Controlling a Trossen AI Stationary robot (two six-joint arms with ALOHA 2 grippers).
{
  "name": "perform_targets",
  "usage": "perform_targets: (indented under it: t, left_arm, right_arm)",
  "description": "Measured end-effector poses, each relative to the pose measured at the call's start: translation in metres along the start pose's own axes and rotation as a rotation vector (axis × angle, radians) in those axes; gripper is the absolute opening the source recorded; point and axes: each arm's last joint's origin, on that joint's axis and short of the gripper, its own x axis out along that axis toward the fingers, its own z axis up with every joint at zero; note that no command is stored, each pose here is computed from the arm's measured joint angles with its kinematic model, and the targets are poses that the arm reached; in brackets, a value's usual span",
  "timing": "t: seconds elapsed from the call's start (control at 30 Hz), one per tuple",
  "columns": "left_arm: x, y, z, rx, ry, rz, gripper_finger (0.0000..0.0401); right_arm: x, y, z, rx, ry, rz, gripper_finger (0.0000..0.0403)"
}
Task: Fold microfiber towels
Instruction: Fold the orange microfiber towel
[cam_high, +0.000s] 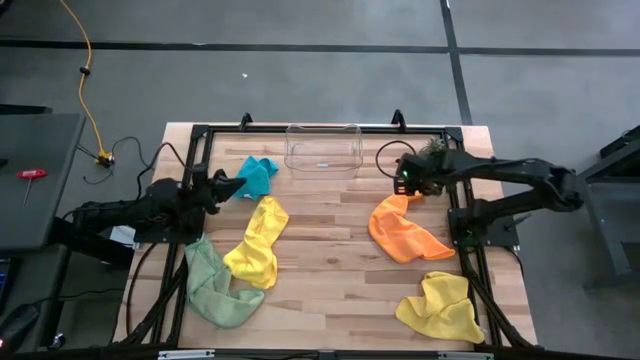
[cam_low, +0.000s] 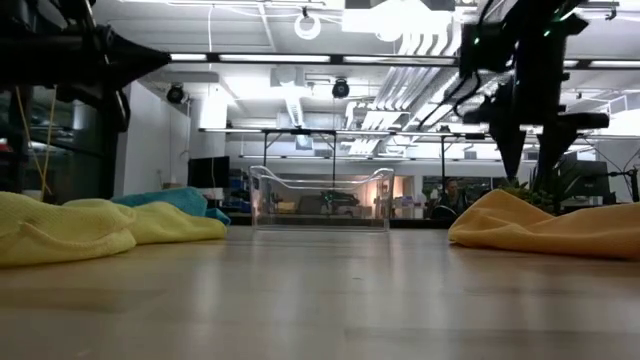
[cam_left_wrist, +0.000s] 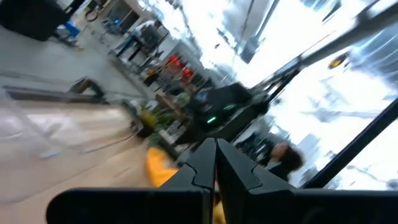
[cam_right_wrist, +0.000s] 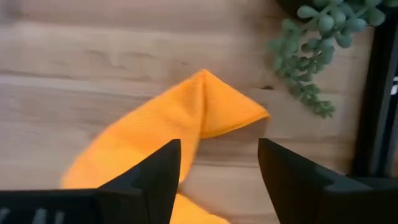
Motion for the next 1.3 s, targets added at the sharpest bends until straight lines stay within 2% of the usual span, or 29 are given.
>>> perform_targets:
  t: [0.17, 0.27, 0.4, 0.7, 0.83, 1.0, 1.13, 1.3]
  left_arm:
    - [-0.001, -0.008, 0.008, -0.067, -0.068, -0.08, 0.0003]
    - [0.0, -0.014, 0.014, -0.068, -0.058, -0.079, 0.0002]
    - [0.006, -0.023, 0.021, 0.001, 0.011, -0.038, 0.0]
    - [0.037, -0.039, 0.028, 0.113, 0.14, 0.053, 0.0]
    - [0.051, -0.047, 0.03, 0.154, 0.206, 0.037, 0.0]
    - [0.064, -0.056, 0.034, 0.217, 0.254, 0.001, 0.0]
    - [0.07, -0.06, 0.036, 0.266, 0.258, -0.003, 0.0]
    - [0.073, -0.061, 0.037, 0.287, 0.262, -0.003, 0.0]
  right_arm:
    - [0.023, -0.001, 0.015, -0.137, 0.089, -0.113, 0.0213]
    - [0.034, -0.001, 0.019, -0.217, 0.16, -0.148, 0.0213]
    - [0.047, 0.001, 0.021, -0.306, 0.213, -0.192, 0.0213]
    - [0.069, 0.005, 0.023, -0.387, 0.236, -0.319, 0.0213]
    - [0.069, 0.004, 0.022, -0.424, 0.253, -0.325, 0.0213]
    - [0.066, -0.001, 0.02, -0.526, 0.296, -0.364, 0.0213]
    - [0.067, 0.002, 0.022, -0.575, 0.269, -0.352, 0.0213]
    - [0.07, 0.008, 0.026, -0.568, 0.196, -0.301, 0.0213]
